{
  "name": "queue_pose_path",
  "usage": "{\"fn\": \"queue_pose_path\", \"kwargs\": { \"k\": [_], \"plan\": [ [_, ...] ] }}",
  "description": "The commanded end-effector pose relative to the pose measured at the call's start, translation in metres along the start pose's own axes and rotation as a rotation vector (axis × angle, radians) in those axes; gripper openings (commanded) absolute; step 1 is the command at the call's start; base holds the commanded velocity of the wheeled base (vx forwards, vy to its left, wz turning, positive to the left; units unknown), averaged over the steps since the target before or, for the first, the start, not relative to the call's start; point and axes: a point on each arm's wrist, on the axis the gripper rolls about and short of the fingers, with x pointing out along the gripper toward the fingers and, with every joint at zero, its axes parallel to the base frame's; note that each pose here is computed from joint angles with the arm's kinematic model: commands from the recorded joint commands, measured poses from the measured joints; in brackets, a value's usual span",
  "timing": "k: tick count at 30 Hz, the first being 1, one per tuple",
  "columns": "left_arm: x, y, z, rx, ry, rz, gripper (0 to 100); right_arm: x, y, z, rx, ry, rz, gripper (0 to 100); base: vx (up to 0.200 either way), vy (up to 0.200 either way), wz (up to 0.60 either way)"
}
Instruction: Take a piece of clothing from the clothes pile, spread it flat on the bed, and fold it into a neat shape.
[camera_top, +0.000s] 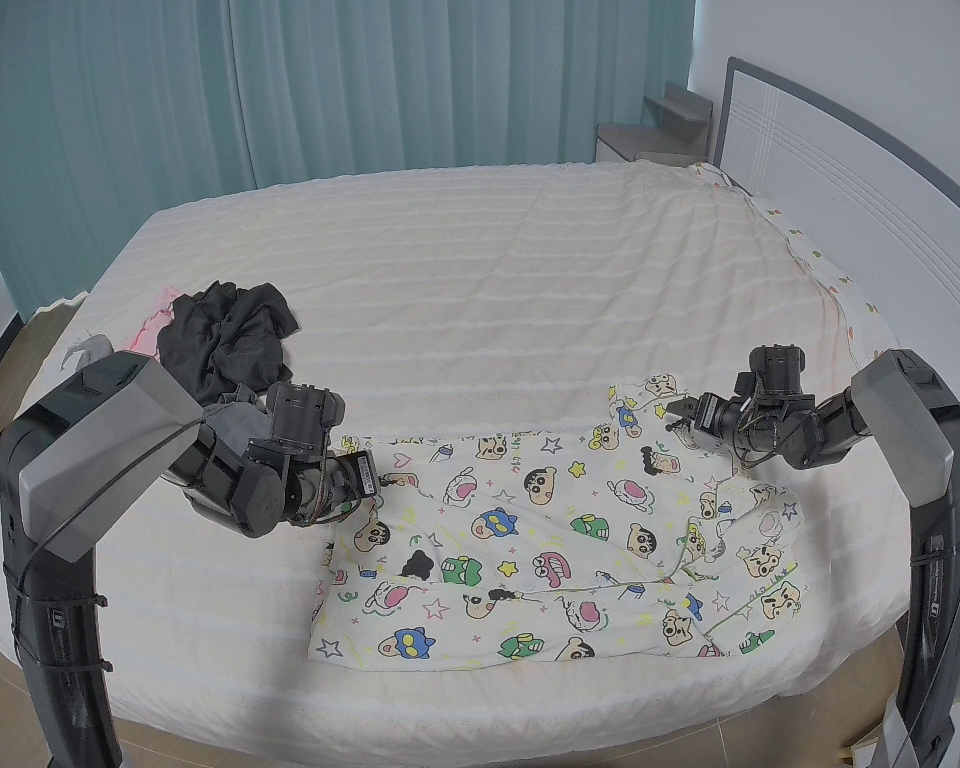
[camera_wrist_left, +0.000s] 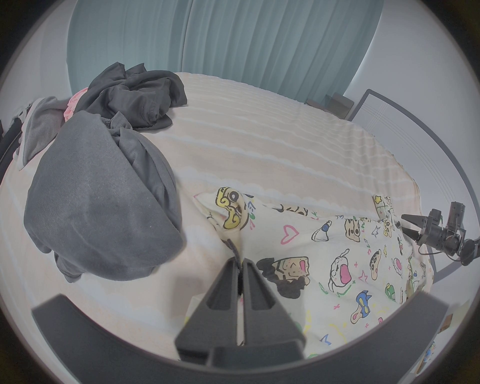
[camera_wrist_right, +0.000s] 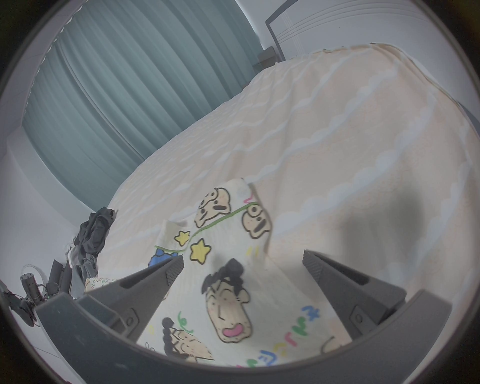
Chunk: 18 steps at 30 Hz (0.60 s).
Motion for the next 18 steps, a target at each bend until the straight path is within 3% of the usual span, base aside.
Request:
{"fn": "queue_pose_path", "kwargs": {
  "k": [1, 18],
  "plan": [
    [-0.001, 0.000, 0.001, -0.001, -0.004, -0.002, 0, -0.007, -0.005, 0.004, -0.006, -0.006, -0.012, 100, 0.000, 0.000, 0.00],
    [0.001, 0.001, -0.001, -0.001, 0.003, 0.003, 0, 0.021, 0.026, -0.025, -0.045, 0.050, 0.057, 100, 0.000, 0.000, 0.00]
  ]
}}
